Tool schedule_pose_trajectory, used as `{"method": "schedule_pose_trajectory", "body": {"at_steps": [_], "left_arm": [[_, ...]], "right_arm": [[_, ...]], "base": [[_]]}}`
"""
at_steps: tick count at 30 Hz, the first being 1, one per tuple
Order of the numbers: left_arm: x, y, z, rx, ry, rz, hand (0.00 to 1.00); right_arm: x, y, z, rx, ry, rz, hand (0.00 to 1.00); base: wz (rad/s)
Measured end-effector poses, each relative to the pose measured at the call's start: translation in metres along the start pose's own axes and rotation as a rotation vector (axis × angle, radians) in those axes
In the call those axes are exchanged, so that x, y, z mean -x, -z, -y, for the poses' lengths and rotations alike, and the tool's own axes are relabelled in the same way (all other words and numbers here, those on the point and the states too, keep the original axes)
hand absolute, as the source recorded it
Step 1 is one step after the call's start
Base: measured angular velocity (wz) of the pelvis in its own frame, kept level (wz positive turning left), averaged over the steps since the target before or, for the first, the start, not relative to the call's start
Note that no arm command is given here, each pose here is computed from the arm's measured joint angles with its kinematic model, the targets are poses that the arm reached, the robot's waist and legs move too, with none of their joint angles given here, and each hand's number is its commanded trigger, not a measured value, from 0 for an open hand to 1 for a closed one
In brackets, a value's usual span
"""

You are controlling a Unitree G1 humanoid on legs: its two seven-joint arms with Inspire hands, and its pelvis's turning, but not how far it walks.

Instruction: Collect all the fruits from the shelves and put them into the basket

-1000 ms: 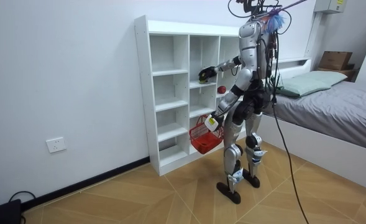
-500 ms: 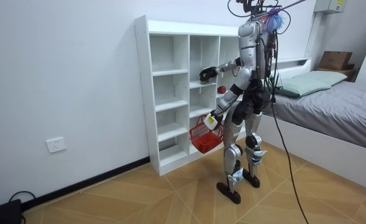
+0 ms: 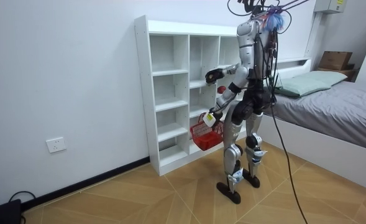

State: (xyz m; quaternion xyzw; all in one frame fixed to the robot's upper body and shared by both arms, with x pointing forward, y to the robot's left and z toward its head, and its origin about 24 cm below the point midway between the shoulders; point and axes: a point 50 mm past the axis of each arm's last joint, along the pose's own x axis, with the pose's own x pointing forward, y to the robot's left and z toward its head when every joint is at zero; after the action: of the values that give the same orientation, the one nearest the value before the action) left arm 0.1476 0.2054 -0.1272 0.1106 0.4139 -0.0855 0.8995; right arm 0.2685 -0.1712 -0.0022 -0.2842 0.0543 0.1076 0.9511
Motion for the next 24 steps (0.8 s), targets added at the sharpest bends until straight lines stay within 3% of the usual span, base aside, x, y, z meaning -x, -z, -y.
{"method": "schedule_pose_trajectory", "body": {"at_steps": [14, 24], "left_arm": [[-0.005, -0.014, 0.010, -0.012, 0.028, 0.067, 1.00], [-0.007, -0.022, 0.022, 0.083, 0.089, 0.110, 1.00]], "right_arm": [[0.005, -0.006, -0.026, -0.035, -0.079, 0.023, 1.00], [0.015, -0.007, -0.043, 0.001, -0.154, 0.035, 1.00]], "base": [[-0.08], [0.00]]}}
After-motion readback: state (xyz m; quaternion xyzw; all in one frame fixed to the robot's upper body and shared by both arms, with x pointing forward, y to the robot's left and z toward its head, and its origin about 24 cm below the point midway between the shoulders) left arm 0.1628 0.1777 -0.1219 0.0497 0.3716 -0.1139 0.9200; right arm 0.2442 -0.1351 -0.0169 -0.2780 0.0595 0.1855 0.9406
